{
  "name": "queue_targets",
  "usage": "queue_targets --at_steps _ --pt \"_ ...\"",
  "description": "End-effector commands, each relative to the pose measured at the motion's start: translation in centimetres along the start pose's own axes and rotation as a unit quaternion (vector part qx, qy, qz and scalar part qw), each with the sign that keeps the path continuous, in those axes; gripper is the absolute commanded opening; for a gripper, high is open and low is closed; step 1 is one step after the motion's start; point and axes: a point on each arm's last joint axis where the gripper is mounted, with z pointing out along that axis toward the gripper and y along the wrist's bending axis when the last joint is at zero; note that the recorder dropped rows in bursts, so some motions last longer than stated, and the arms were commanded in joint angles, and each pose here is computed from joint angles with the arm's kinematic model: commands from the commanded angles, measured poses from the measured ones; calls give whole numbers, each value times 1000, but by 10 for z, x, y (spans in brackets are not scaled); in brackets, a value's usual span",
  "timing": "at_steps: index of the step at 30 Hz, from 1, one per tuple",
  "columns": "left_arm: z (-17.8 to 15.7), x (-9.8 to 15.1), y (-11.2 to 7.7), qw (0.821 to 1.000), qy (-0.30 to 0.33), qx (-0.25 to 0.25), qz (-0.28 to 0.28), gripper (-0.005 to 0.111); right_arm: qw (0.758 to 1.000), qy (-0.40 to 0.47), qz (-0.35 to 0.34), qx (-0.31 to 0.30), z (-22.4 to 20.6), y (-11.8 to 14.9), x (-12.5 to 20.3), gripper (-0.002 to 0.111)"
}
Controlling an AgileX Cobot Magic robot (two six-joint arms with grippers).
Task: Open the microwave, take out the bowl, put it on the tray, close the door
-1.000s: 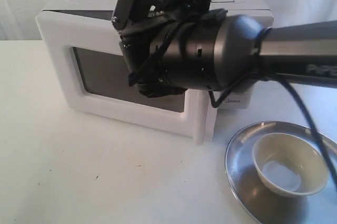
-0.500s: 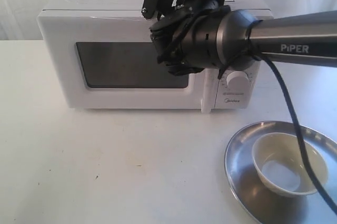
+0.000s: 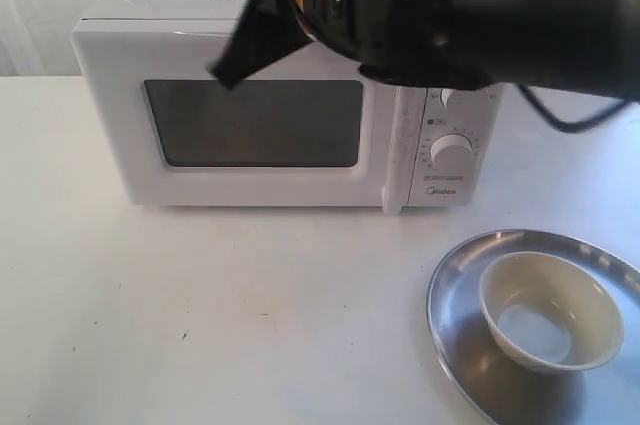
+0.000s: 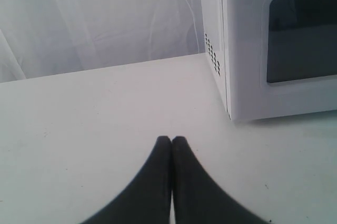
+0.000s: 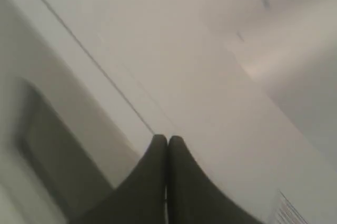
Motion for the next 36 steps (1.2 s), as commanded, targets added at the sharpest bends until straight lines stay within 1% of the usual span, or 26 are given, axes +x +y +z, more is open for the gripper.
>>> queue_targets --at_steps 1,2,4,6,7,8,12,17,19,22,26,28,33,36 --pt "0 -2 0 1000 -5 0 -4 0 990 -107 62 -67 -82 -2 -24 0" --pt "0 -2 0 1000 -5 0 -4 0 988 -122 67 -72 -103 -5 -20 0" --pt "0 -2 0 1000 -5 0 -4 0 986 -135 69 -74 -130 -9 -11 0" --pt "0 -2 0 1000 -5 0 -4 0 983 -149 89 -65 -165 -17 5 0" --pt "0 -2 0 1000 -5 0 -4 0 983 -145 98 -62 -174 -17 16 0" --pt "0 -2 0 1000 -5 0 -4 0 981 -149 113 -48 -190 -22 26 0" --pt "0 -2 0 1000 -5 0 -4 0 973 -150 174 -29 -227 -25 67 0" --pt "0 -2 0 1000 -5 0 -4 0 943 -187 274 -31 -265 -23 109 0" --pt "0 -2 0 1000 -5 0 -4 0 933 -203 294 -42 -275 -17 125 0" --pt "0 -2 0 1000 -5 0 -4 0 929 -208 303 -41 -282 -9 149 0" --pt "0 -2 0 1000 -5 0 -4 0 920 -192 341 -23 -283 -3 175 0" --pt "0 -2 0 1000 -5 0 -4 0 915 -195 352 -29 -284 1 180 0" --pt "0 -2 0 1000 -5 0 -4 0 912 -191 363 -34 -282 3 184 0" --pt "0 -2 0 1000 -5 0 -4 0 910 -204 358 -56 -284 6 181 0"
